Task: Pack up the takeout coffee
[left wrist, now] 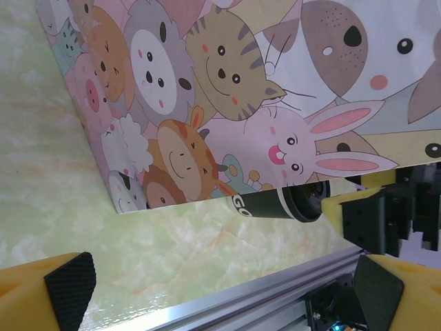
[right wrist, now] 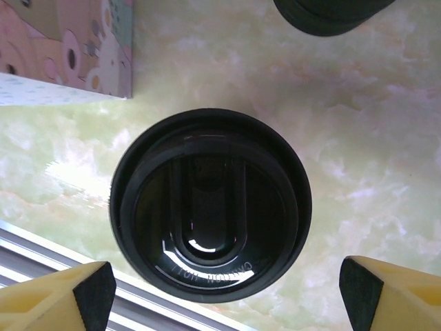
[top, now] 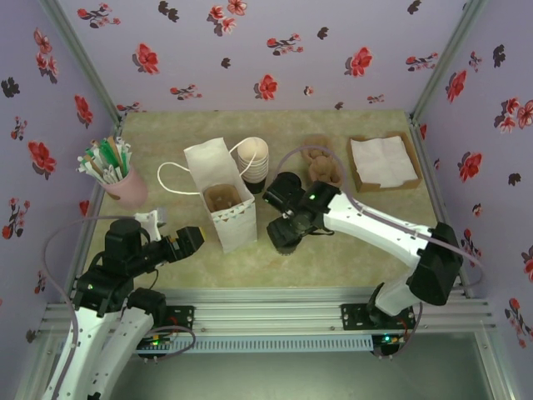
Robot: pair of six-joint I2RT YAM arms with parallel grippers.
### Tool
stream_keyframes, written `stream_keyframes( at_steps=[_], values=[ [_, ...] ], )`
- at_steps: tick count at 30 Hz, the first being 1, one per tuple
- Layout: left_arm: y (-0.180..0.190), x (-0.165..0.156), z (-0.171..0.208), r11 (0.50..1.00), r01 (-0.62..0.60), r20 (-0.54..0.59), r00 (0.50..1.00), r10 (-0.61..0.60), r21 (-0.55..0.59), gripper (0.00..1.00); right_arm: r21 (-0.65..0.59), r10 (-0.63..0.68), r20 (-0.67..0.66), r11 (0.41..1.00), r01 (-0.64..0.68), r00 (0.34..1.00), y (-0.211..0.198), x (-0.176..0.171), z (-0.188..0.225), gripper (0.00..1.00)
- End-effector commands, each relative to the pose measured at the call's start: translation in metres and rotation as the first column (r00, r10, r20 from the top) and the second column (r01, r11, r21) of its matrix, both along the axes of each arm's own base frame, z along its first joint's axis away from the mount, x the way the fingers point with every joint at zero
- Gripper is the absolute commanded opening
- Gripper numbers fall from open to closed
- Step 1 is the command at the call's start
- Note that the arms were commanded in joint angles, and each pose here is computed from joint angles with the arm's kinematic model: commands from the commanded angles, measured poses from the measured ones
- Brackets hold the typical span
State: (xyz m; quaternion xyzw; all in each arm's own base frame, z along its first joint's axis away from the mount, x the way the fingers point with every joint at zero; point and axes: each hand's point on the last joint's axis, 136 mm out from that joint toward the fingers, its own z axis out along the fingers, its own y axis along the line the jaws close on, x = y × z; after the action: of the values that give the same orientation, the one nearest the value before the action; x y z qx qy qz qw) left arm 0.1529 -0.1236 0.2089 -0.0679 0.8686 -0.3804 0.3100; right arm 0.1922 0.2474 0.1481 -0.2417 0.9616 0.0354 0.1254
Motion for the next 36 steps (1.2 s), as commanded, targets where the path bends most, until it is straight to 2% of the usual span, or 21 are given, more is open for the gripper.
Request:
stream_keyframes(
  at_steps=[1, 9, 18, 24, 36],
  values=[
    [-0.004, 0.001, 0.001, 1.0, 0.03, 0.022, 0.999, -0.03, 0.006, 0.99, -0.051, 0.001, 0.008, 0.999, -0.001, 1.0, -0.007, 0.003, 0.004, 0.86],
    [-0.004, 0.001, 0.001, 0.999, 0.031, 0.022, 0.999, -0.032, 0.007, 0.99, -0.023, 0.026, -0.01, 0.999, -0.026, 1.0, 0.006, 0.004, 0.001, 0.82],
    [-0.004, 0.001, 0.001, 0.999, 0.032, 0.023, 0.999, -0.033, 0.007, 0.99, -0.014, 0.026, -0.01, 1.0, -0.026, 1.0, 0.014, 0.008, 0.0, 0.83],
    [-0.004, 0.001, 0.001, 0.999, 0.033, 0.025, 0.999, -0.034, 0.008, 0.99, -0.018, 0.011, -0.021, 1.0, -0.012, 1.0, 0.017, 0.01, -0.007, 0.76],
    [-0.004, 0.001, 0.002, 0.999, 0.035, 0.026, 0.999, -0.035, 0.009, 0.99, -0.039, 0.016, -0.035, 0.999, -0.018, 0.999, 0.019, 0.011, -0.013, 0.78]
  ],
)
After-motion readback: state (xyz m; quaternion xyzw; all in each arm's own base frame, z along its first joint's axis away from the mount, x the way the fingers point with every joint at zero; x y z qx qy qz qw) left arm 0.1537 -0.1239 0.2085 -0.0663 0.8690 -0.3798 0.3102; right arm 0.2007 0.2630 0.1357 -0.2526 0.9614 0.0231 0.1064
